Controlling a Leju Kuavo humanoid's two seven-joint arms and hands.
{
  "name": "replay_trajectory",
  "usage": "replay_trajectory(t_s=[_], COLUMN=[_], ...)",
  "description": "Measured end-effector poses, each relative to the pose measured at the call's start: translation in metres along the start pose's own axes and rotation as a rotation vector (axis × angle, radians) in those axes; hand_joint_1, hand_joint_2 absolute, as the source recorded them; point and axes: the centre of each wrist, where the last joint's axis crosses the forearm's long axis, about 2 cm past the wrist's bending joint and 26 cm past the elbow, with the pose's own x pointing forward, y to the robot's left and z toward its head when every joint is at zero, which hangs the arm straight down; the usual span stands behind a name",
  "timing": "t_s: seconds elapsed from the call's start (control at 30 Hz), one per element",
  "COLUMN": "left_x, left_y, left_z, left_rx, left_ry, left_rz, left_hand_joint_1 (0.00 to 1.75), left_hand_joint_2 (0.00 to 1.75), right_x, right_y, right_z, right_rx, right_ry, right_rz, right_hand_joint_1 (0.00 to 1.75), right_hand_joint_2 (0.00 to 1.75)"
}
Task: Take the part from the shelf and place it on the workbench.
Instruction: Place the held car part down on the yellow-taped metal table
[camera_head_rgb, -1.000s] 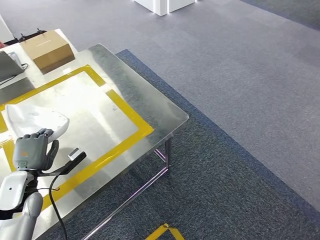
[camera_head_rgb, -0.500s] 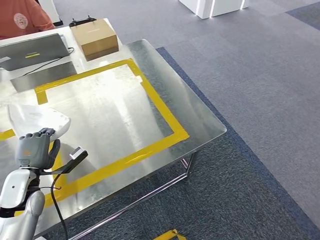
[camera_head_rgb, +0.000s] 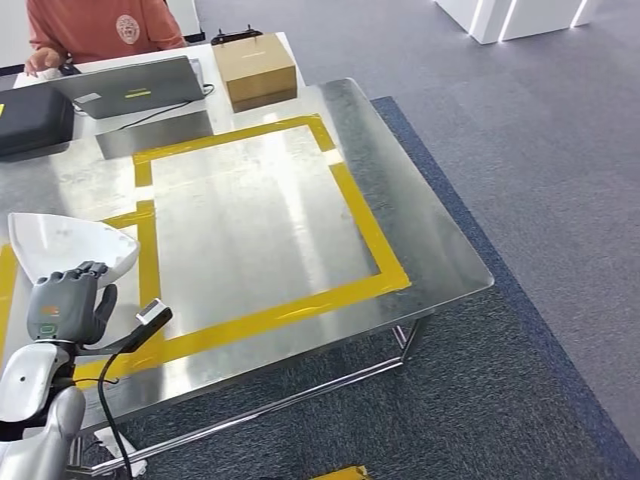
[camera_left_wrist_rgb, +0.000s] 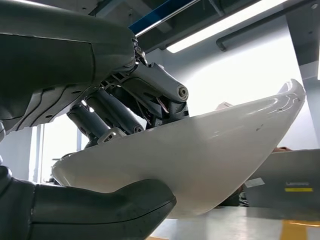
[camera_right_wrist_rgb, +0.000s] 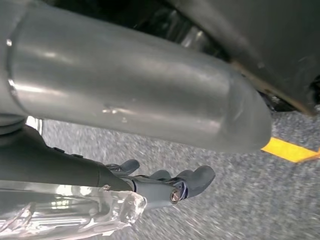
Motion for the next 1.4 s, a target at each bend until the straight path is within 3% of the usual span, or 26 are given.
replay_trajectory(t_s=[0.23, 0.73, 0.97, 1.2, 1.4], left_x=[0.008, 0.061, 0.074, 0.105, 0.109], left_y=[-0.007, -0.030, -0.036, -0.039, -0.041], left_z=[0.001, 0.014, 0.014, 0.015, 0.011], left_rx=[0.000, -0.064, -0.080, -0.092, -0.111], left_ry=[-0.089, -0.306, -0.332, -0.343, -0.323], left_rz=[-0.050, -0.054, -0.039, 0.020, 0.027], left_hand_joint_1=[1.75, 1.75, 1.75, 1.75, 1.75], left_hand_joint_2=[1.75, 1.75, 1.75, 1.75, 1.75], right_x=[0.005, 0.011, 0.017, 0.019, 0.020], right_y=[-0.003, -0.005, -0.009, -0.010, -0.010], right_z=[-0.002, -0.004, -0.006, -0.006, -0.006], right_rx=[0.002, 0.075, 0.081, 0.088, 0.091], right_ry=[-0.016, -0.021, -0.032, -0.045, -0.044], right_rz=[0.017, -0.012, -0.005, -0.001, -0.004], right_hand_joint_1=[0.00, 0.00, 0.00, 0.00, 0.00], right_hand_joint_2=[0.00, 0.00, 0.00, 0.00, 0.00])
